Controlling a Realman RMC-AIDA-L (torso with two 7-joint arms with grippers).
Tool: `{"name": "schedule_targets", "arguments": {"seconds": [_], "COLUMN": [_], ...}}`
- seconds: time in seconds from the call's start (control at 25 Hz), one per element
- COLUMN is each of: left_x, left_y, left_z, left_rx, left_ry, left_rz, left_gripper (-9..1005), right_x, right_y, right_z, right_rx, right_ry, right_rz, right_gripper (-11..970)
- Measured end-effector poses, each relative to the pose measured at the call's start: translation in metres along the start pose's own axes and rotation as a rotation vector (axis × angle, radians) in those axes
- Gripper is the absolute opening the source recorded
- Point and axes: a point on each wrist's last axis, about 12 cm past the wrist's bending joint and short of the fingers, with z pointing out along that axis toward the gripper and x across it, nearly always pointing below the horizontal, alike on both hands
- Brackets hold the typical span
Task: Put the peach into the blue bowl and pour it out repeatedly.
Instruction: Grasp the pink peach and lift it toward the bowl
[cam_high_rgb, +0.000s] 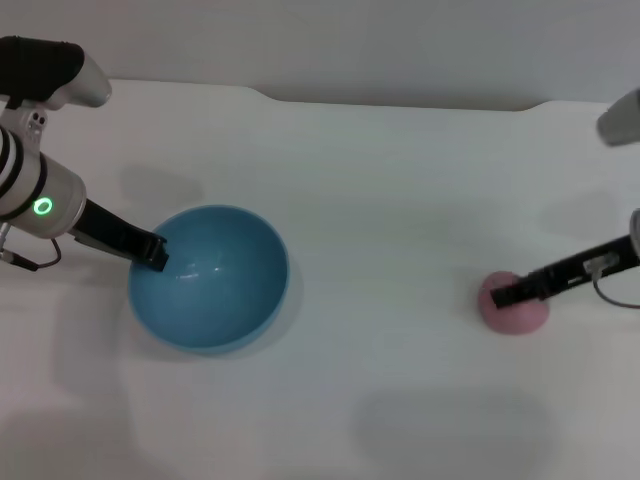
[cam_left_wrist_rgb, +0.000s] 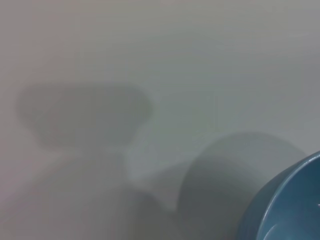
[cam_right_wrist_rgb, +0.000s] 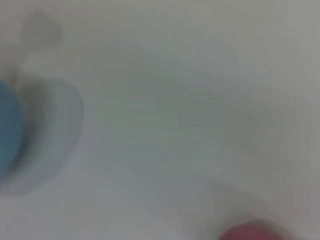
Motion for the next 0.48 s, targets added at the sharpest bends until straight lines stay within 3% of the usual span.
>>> {"name": "schedule_targets", "arguments": {"seconds": [0.2, 0.48], "left_x": [-0.002, -0.002], "left_y": [-0.001, -0.001], "left_z": [-0.001, -0.001], "left_rx": [-0.001, 0.000], "left_ry": [-0.003, -0.004], "left_rz": [0.000, 0.000], "left_gripper": [-2, -1], "right_x": [0.001, -0.004], "right_y": [0.006, 0.005], "right_z": [0.012, 0.014], "right_rx": [0.074, 0.114], "right_ry": [0.092, 0.078], "right_rz": [-0.097, -0.092], "right_gripper": [486, 471]}}
